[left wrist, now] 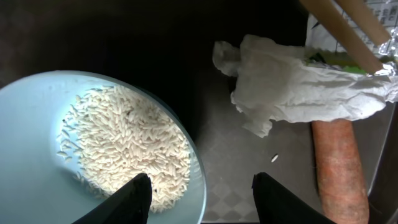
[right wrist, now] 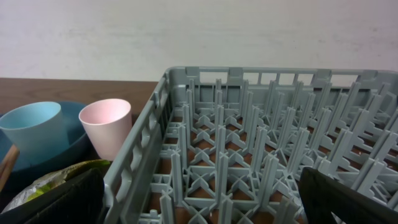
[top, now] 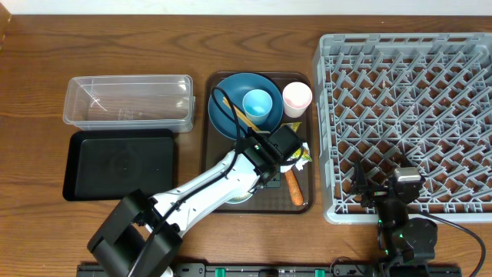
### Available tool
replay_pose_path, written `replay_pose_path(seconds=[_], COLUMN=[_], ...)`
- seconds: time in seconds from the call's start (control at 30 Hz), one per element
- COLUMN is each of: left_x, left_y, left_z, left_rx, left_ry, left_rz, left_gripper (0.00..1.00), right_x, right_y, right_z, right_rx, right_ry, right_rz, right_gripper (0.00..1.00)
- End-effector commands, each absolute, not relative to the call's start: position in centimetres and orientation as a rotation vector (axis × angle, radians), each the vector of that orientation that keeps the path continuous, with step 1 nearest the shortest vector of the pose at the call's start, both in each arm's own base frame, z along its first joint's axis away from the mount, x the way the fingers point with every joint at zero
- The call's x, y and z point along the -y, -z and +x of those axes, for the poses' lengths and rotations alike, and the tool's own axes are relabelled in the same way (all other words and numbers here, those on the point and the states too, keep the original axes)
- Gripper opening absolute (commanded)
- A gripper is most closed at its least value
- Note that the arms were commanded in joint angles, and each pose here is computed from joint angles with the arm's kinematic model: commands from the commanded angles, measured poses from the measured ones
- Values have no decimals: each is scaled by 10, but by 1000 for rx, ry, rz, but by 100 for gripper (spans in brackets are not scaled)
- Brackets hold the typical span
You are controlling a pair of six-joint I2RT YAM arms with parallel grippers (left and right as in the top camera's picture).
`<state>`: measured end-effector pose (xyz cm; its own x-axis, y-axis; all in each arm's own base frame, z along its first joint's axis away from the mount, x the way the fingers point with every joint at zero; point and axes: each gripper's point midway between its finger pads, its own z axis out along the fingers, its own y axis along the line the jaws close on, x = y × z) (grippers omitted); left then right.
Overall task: Sort waste into correct bins and load items into the dishwasher rack
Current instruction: 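Grasp the rim of the white rice bowl with the left gripper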
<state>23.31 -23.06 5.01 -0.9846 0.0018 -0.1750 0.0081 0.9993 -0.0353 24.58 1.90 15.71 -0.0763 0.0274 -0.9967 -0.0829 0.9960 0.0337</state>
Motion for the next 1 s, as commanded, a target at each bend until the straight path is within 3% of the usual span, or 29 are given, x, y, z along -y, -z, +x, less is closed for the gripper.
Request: replay_pose_path(seconds=[0.0,0.97], left_x=[224,217], left_y=[-48,-22], left_z=[234,231], left_rx=[-2951,-2953], left_ry=[6,-27], left_rz=[0,-33], left_gripper=[55,54], right_x=[-20,-21], right_y=[-157,-157], right_z=[245,245], right_rx=[-1642,-1642], right_ry=[-83,-83], right_rz=[-63,-63], right_gripper=[99,99])
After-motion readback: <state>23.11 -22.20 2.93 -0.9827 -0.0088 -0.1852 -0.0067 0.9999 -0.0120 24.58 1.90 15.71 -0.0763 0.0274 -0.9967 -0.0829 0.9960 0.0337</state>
